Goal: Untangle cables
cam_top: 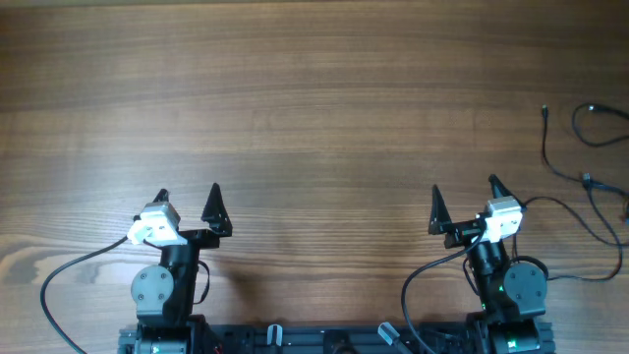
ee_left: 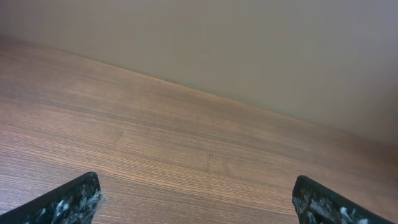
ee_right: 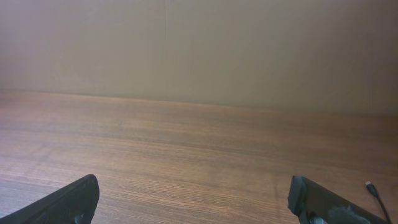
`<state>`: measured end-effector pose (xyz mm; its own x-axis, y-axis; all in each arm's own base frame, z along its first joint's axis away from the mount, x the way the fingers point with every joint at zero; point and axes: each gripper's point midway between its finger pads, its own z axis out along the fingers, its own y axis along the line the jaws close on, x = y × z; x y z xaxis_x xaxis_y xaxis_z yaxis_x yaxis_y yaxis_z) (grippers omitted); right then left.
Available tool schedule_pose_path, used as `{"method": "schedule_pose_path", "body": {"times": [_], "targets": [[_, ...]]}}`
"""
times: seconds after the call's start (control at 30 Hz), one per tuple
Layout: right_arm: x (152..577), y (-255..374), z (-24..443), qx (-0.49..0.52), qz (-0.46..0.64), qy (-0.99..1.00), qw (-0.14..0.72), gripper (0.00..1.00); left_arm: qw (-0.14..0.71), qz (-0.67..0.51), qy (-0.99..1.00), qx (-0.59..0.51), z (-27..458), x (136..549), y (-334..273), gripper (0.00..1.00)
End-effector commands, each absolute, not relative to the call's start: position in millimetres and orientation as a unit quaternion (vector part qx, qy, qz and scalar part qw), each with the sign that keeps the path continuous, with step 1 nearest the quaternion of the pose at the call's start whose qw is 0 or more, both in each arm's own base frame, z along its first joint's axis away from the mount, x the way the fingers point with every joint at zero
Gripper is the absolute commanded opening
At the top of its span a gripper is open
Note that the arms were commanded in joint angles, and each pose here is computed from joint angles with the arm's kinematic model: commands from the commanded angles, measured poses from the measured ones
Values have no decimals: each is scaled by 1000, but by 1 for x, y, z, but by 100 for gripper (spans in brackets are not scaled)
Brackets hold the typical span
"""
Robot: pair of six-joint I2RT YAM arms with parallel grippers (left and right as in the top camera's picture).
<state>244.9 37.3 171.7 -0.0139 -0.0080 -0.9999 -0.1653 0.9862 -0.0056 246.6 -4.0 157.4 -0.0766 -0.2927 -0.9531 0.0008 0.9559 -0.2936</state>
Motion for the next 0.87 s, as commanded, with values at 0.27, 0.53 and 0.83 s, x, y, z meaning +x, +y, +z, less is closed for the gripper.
{"method": "schedule_pose_path", "body": {"times": [0.27,0.53,0.83], "targets": [[244,39,175,-70,54,703,705,100,671,-106,727,-95,156,246,-5,100],[244,39,175,-70,54,703,706,100,671,-106,727,-95,156,246,-5,100],[244,39,175,-70,54,703,706,100,671,-106,727,-95,156,246,-5,100]]}}
